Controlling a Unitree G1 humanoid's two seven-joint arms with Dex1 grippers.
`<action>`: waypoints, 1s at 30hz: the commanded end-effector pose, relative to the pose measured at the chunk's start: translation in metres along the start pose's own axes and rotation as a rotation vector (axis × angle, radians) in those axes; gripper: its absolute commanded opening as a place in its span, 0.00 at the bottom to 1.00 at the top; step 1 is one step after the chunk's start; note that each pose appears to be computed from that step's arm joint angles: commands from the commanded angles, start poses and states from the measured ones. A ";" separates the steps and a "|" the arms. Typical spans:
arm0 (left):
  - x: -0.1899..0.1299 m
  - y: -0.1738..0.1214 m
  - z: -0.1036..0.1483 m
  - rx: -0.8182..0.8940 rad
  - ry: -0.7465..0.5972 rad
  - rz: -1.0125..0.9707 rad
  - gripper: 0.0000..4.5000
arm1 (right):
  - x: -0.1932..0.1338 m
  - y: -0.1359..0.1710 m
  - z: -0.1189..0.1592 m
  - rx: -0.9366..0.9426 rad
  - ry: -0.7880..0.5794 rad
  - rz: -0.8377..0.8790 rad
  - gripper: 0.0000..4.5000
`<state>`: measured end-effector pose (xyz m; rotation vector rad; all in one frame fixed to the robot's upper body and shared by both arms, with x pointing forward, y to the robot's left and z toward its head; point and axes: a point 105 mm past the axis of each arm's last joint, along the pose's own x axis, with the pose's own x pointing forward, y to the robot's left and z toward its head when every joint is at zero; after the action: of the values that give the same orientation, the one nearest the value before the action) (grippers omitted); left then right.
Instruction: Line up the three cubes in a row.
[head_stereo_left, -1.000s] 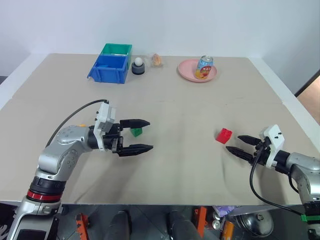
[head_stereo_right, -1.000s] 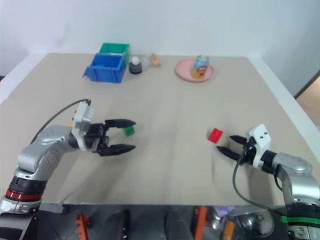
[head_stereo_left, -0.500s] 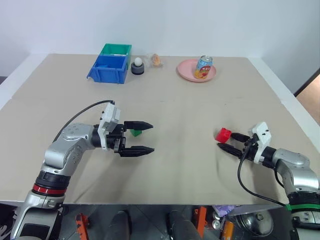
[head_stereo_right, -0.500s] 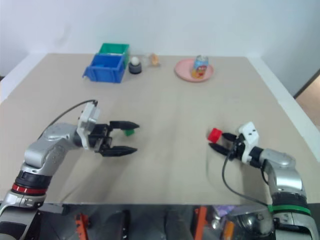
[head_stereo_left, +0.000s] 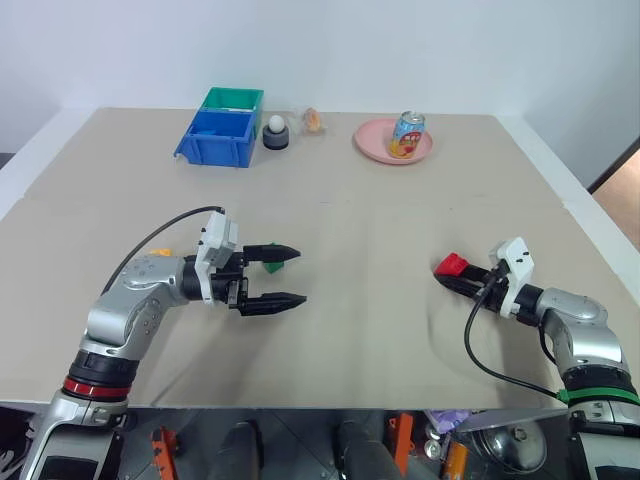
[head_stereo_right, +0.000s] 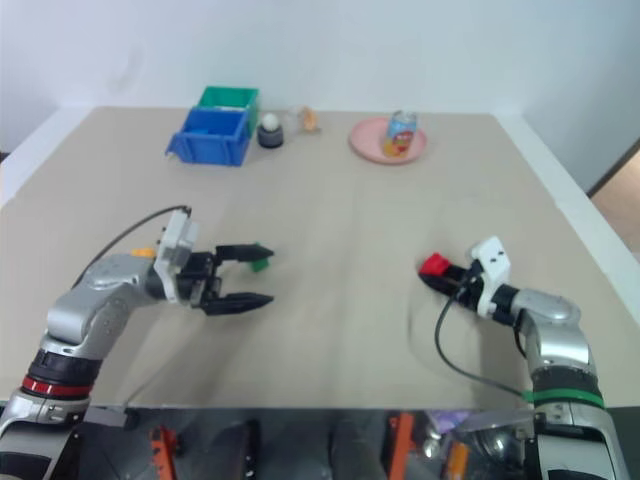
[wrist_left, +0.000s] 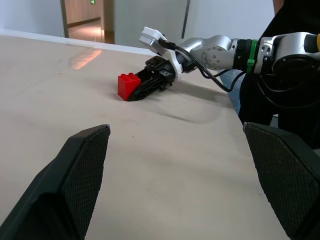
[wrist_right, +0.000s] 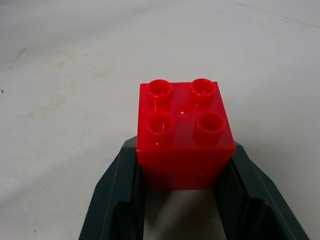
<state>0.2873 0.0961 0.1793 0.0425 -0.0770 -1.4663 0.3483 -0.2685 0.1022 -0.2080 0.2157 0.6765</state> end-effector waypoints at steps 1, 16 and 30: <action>-0.010 0.001 0.009 0.064 -0.007 0.026 0.98 | 0.000 0.000 0.017 -0.035 -0.026 0.027 0.28; -0.043 -0.006 -0.009 0.071 0.047 0.063 0.98 | 0.001 0.117 0.021 -0.228 0.113 0.579 0.28; -0.047 -0.015 -0.011 0.082 0.068 0.012 0.98 | 0.017 0.099 0.022 -0.313 0.069 0.513 0.28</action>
<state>0.2696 0.1410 0.1530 0.1307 -0.0368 -1.4334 0.2955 -0.1755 0.0988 -0.4627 0.2681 1.2312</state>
